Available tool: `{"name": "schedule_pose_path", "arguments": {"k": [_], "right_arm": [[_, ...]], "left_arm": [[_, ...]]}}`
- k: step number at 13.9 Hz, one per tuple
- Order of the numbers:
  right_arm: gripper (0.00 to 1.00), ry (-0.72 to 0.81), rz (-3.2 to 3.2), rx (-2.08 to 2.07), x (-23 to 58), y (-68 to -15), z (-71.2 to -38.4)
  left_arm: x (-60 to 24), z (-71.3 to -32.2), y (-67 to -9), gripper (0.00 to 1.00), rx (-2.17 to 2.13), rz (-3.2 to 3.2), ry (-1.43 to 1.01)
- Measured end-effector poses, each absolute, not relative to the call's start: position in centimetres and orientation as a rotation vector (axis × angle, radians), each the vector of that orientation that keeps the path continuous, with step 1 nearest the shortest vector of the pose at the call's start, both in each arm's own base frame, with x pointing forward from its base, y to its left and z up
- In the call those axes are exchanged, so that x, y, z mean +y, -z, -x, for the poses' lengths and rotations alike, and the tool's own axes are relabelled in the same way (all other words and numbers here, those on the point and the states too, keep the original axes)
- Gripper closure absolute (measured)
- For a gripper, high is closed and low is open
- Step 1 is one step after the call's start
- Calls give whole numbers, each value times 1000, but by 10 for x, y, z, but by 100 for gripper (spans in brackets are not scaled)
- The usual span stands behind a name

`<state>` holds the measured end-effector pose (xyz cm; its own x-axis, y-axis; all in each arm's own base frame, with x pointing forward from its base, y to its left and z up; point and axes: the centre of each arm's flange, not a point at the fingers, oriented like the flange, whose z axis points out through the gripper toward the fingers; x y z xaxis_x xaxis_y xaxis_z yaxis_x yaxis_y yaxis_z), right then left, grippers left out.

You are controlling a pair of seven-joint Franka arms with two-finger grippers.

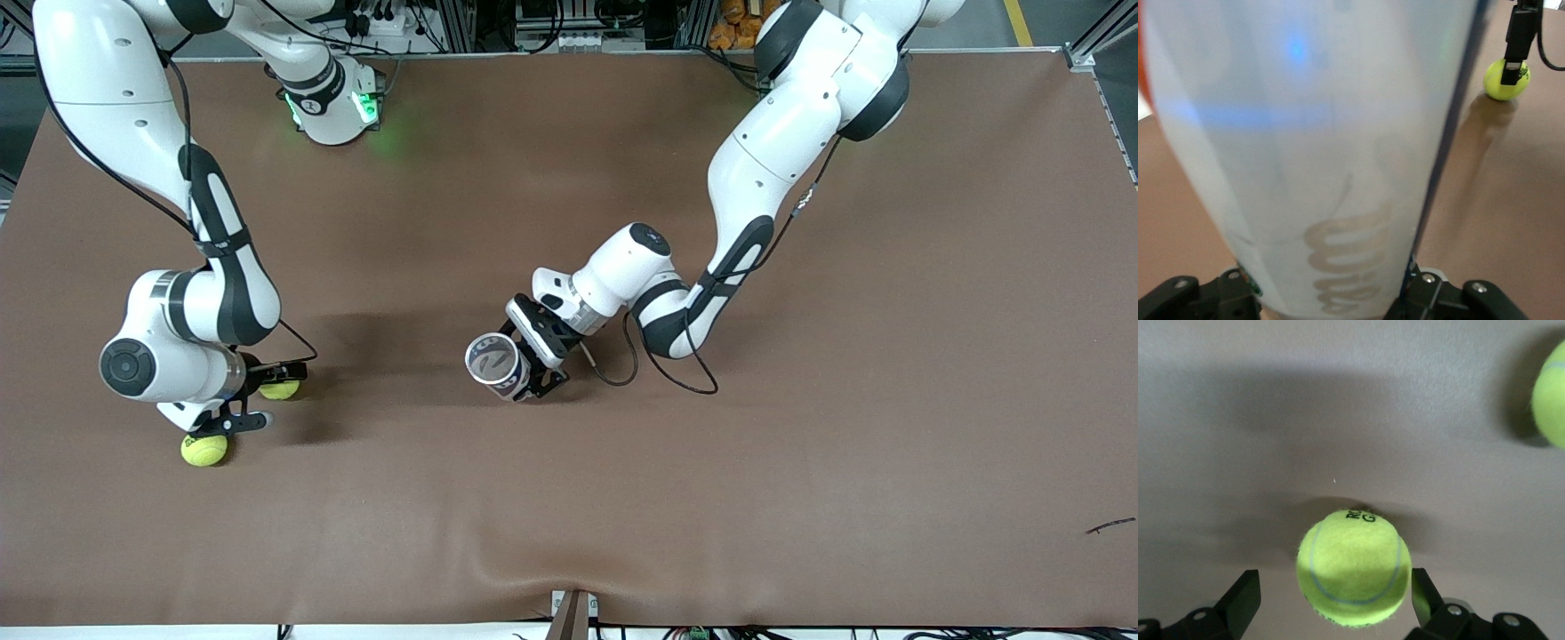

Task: Insert tennis ball vertically with right arm
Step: 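Grasp the first yellow tennis ball with the right gripper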

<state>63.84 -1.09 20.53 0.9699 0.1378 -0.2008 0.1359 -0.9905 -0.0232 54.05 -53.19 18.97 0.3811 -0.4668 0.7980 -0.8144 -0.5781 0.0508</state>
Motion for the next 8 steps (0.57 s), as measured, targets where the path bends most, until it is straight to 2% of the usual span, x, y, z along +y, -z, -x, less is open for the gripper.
{"name": "schedule_pose_path", "arguments": {"k": [1,2,4,8], "right_arm": [[0,-324,3108,-214,-12,-203,-636],[7,-326,3109,-210,-13,-202,-636],[33,-322,3110,-207,-15,-203,-636],[34,-304,3113,-208,-15,-207,-638]], "left_arm": [[-531,-540,-187,27,-1108,-2211,-1061],[-530,-540,-183,28,-1111,-2215,-1055],[-529,-538,-178,28,-1116,-2220,-1044],[-529,-536,-176,28,-1120,-2218,-1041]]}}
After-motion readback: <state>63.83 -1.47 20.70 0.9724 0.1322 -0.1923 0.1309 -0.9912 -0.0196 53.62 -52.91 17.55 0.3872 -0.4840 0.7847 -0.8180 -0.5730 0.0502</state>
